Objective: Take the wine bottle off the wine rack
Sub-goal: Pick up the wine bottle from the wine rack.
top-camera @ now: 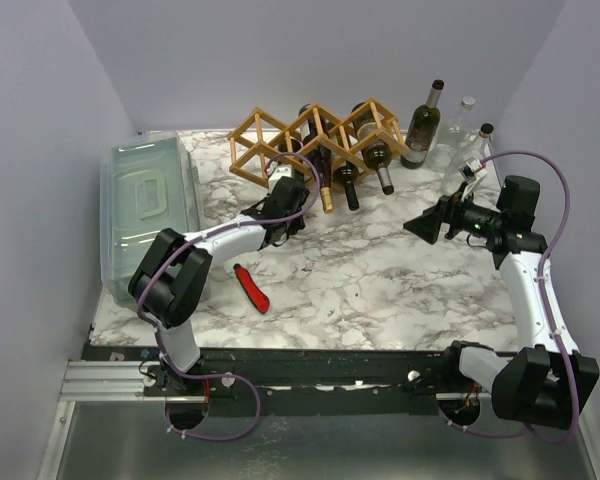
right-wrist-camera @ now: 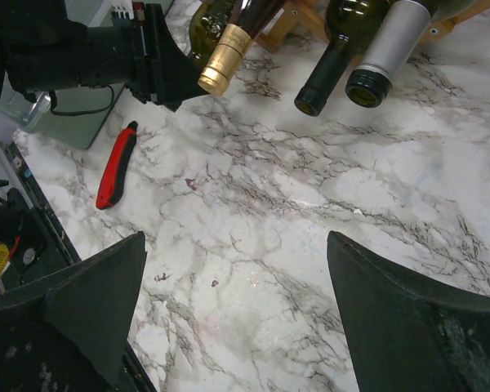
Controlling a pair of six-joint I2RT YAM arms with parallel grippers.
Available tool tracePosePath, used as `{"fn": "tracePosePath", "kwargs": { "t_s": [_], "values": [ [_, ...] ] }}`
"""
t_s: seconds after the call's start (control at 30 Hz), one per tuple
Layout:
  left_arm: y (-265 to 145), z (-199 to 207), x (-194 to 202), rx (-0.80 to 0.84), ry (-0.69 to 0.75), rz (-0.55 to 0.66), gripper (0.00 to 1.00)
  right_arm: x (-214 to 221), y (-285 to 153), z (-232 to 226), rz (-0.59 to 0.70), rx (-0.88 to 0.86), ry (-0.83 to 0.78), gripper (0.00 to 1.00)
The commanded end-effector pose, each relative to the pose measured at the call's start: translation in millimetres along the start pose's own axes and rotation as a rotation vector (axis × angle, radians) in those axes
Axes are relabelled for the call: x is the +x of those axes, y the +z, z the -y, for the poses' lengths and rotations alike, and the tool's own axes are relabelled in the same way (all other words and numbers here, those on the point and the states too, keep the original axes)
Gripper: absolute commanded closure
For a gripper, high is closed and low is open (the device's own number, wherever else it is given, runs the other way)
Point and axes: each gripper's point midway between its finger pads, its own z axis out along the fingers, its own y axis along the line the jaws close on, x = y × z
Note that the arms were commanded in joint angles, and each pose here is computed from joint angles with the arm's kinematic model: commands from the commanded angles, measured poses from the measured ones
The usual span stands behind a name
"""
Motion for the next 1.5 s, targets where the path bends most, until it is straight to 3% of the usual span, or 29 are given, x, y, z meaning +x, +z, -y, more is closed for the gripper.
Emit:
{"fn": "tracePosePath", "kwargs": {
  "t_s": [0.0, 1.47],
  "values": [
    [-24, 23, -29, 0.085, -0.006, 0.109, 1.0, -7, -1, -2, 0.001, 0.007, -0.024, 0.05],
    [-89, 6, -7, 0.138, 0.007, 0.156, 1.0, -7, -1, -3, 0.006, 0.007, -0.028, 0.05]
  ]
}}
